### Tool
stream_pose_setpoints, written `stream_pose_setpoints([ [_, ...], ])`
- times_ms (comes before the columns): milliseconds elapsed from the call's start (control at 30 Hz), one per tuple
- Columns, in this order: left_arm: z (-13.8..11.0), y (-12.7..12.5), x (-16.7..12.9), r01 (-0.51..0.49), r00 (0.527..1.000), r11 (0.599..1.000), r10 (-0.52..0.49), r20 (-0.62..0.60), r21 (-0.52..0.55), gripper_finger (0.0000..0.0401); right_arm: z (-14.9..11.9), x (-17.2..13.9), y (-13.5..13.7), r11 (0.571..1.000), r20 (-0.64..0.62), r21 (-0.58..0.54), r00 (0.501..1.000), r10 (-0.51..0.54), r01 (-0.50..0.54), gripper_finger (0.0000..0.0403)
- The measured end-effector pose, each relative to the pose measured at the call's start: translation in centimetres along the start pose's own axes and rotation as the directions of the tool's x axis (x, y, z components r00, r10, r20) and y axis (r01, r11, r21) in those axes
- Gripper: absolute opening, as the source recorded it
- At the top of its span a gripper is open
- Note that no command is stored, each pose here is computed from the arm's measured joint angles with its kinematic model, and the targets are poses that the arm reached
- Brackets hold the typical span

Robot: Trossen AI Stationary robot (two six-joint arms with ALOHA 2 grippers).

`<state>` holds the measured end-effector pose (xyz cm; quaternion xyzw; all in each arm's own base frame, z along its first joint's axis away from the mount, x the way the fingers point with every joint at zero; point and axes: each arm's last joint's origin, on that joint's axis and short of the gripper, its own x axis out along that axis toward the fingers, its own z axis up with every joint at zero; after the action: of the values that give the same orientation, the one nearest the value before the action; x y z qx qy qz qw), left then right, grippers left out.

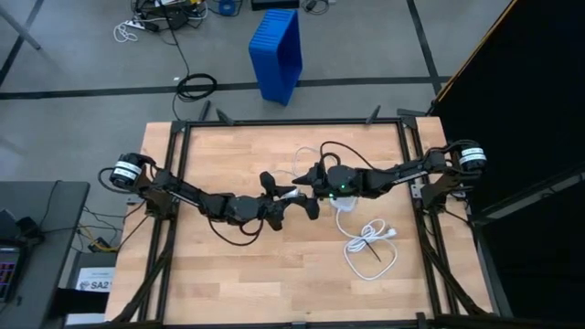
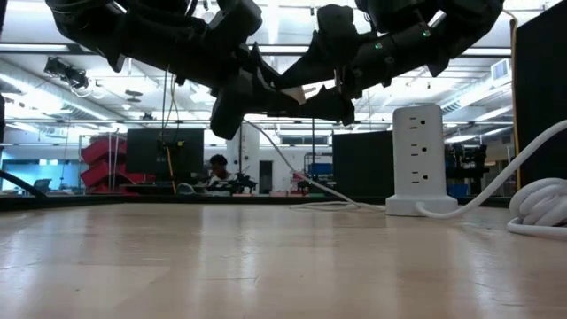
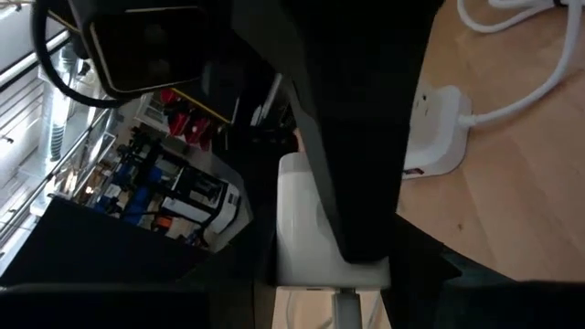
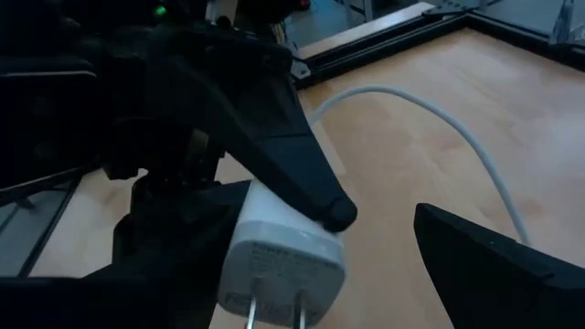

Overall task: Insert USB
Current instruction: Remove the charger cable from the charger adapter

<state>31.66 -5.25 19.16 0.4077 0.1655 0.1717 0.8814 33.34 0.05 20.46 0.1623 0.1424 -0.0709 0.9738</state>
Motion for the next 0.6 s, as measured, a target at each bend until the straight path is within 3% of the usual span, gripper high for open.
stream_pose_setpoints([
  [133,0.01,0.00,0.00,-0.001,1.000,1.000,0.001,0.000,0.000,0.0121,0.06,0.00,0.04,1.000,0.007,0.001,1.000,0.004,-0.004,0.0273],
  [400,-0.08,0.04,0.02,-0.012,1.000,1.000,0.012,-0.015,0.015,0.0121,0.10,0.00,0.10,1.000,0.008,-0.001,1.000,0.014,-0.014,0.0128],
  [600,-0.06,0.03,0.01,-0.010,1.000,1.000,0.010,-0.011,0.015,0.0121,0.07,0.02,0.11,1.000,0.004,-0.018,1.000,0.024,-0.024,0.0128],
])
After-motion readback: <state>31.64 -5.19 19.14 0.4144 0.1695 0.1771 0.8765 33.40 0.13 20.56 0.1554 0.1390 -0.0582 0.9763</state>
